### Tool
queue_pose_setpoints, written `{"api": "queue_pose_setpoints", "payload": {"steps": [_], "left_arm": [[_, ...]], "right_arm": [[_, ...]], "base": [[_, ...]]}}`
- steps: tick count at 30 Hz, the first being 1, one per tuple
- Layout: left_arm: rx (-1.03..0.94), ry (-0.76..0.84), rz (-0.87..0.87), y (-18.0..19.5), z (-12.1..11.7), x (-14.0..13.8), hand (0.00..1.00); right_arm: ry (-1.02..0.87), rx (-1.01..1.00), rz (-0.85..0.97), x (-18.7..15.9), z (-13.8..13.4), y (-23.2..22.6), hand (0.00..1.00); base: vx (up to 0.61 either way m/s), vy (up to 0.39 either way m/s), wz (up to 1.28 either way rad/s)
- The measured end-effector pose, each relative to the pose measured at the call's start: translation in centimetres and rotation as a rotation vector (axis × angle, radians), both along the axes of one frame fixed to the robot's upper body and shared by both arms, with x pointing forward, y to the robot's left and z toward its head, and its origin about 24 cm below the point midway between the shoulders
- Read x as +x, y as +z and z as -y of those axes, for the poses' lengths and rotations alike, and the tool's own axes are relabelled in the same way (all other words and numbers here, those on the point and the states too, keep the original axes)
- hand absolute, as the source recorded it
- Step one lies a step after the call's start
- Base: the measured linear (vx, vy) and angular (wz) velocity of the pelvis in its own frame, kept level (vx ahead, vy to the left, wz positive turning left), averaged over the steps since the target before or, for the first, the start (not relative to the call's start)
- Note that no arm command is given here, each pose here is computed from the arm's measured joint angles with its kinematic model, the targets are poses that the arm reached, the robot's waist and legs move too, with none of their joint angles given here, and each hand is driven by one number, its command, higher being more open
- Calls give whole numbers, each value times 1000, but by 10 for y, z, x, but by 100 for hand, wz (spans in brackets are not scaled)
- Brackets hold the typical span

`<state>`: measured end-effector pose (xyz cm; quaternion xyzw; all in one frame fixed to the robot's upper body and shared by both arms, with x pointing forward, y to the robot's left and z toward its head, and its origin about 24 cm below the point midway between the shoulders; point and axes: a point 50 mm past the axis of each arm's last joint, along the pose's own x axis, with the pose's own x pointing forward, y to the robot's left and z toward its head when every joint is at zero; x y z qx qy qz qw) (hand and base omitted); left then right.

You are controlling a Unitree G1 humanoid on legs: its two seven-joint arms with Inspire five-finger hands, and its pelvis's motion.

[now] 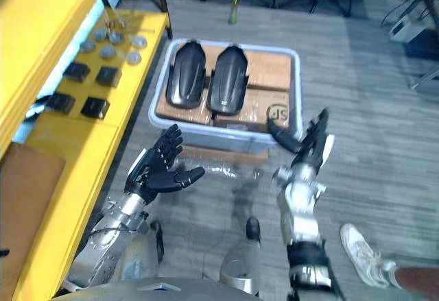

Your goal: Walk over and take three plastic housings, then place them on the shelf

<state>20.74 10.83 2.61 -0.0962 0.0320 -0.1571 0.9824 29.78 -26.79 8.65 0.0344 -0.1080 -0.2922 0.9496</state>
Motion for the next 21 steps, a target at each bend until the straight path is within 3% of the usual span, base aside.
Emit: {"api": "queue_pose_setpoints", "payload": {"steps": [11,18,21], "left_arm": [[-33,-38,-90,-25,22,5,100],[-92,-108,-100,-29,50,9,100],[-104,-86,-163,-41,52,5,100]], "right_arm": [[-108,-242,59,60,47,121,100],[-204,-270,-51,63,74,144,100],[-246,-277,-130,61,87,145,100]], "base": [[-46,-21,15],[-29,-3,9],[-32,-21,10]]}}
